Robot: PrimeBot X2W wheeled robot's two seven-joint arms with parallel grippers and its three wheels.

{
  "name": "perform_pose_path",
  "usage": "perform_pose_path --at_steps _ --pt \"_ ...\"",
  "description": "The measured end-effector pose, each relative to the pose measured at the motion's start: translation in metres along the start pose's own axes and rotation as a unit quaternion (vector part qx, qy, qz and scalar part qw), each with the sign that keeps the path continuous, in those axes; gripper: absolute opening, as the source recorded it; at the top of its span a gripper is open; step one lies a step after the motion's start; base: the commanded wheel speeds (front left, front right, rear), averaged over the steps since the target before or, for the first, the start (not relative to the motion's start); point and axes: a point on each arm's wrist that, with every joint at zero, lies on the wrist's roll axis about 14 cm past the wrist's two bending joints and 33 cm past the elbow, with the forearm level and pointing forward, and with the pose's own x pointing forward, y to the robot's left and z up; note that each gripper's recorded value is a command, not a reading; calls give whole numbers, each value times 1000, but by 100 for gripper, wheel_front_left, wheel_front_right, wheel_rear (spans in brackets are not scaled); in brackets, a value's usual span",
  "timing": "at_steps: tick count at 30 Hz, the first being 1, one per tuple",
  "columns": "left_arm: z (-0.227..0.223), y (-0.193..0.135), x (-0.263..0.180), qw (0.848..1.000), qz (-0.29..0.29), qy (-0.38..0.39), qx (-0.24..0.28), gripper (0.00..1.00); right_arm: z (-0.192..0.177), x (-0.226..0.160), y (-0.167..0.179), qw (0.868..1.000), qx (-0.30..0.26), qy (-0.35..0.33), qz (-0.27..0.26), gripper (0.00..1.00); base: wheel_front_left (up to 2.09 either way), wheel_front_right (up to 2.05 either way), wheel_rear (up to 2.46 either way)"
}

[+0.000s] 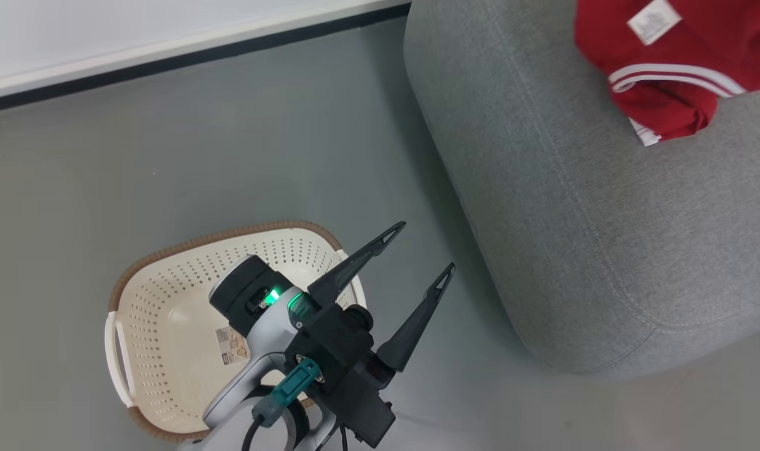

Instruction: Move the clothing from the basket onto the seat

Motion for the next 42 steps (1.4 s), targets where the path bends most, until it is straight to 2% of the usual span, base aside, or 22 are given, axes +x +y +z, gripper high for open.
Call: perform_pose_path --at_steps 8,12,19,22,28,33,35,36,42 --pt "-14 8 0 1000 -2 12 -11 100 -40 5 -10 999 -34 39 -9 0 0 0 0" --pt "-20 17 2 1000 -3 15 -10 100 -76 -2 -14 996 -46 80 -16 0 0 0 0" --pt "-36 29 3 1000 0 26 -16 100 -151 -29 -12 984 -53 167 -23 0 0 0 0" --pt "-43 33 5 999 -2 32 -19 100 -189 -51 -21 973 -57 217 -43 0 0 0 0" --pt "-50 37 6 999 -4 35 -21 100 -222 -75 -37 959 -63 266 -73 0 0 0 0" --pt "-53 40 5 999 -2 39 -21 100 -234 -82 -34 954 -56 282 -79 0 0 0 0" --pt "-55 41 5 999 -1 42 -20 100 -236 -84 -33 953 -54 286 -80 41 0 0 0" --pt "-56 41 5 999 -1 44 -20 100 -236 -84 -32 953 -52 286 -79 100 0 0 0" --pt "-52 39 5 999 0 41 -16 100 -235 -88 -23 953 -47 289 -70 100 0 0 0"
